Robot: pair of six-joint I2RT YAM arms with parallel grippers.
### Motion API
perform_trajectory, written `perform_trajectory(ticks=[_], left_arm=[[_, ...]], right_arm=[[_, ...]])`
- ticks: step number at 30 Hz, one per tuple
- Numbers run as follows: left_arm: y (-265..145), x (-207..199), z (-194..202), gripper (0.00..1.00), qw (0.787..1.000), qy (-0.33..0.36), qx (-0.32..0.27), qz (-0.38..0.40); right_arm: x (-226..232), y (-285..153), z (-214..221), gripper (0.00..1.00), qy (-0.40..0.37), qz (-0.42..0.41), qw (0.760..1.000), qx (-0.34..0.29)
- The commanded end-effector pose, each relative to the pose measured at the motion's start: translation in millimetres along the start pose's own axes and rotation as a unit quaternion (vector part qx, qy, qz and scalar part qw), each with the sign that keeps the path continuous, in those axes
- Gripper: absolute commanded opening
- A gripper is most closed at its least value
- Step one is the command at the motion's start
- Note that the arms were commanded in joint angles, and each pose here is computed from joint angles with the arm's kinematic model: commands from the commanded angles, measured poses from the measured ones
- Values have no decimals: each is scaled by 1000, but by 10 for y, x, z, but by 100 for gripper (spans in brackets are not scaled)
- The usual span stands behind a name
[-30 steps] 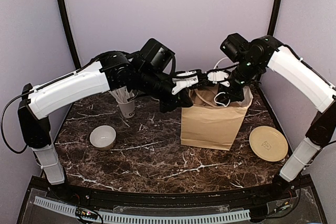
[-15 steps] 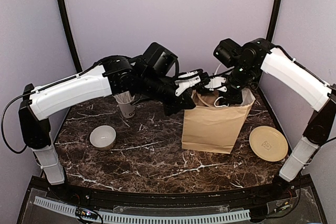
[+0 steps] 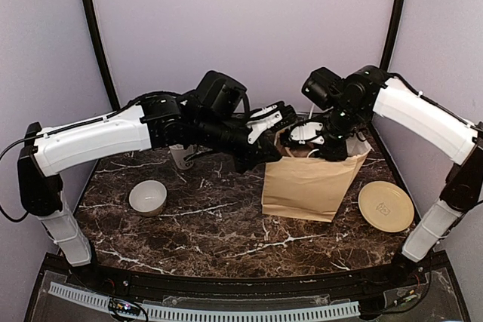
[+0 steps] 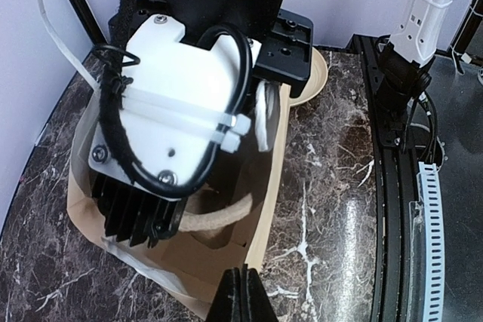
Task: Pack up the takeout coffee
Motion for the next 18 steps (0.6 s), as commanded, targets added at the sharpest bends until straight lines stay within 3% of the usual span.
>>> perform_trajectory(ticks=[1,8,18], left_arm=[[-311,15,-250,0,998,-10,-63,-14],[-352,-35,-313,0,996,-15,-91,-3],[-395,-52,-351,0,994,-12,-104,-2]], right_arm=[[98,205,360,13,-22,-9,995,95],[251,393,257,14,-18,-64,993,95],[77,200,70,21,-10,-31,998,60]])
Point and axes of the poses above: each gripper's point midway between its finger pads, its own y axis out along the fingers, its own x axis along the line the jaws close on, z = x × y, the point moved 1 cm from there along -y, back along the fingers, and after that the axes turned 12 degrees about y, right-handed, at the moved point
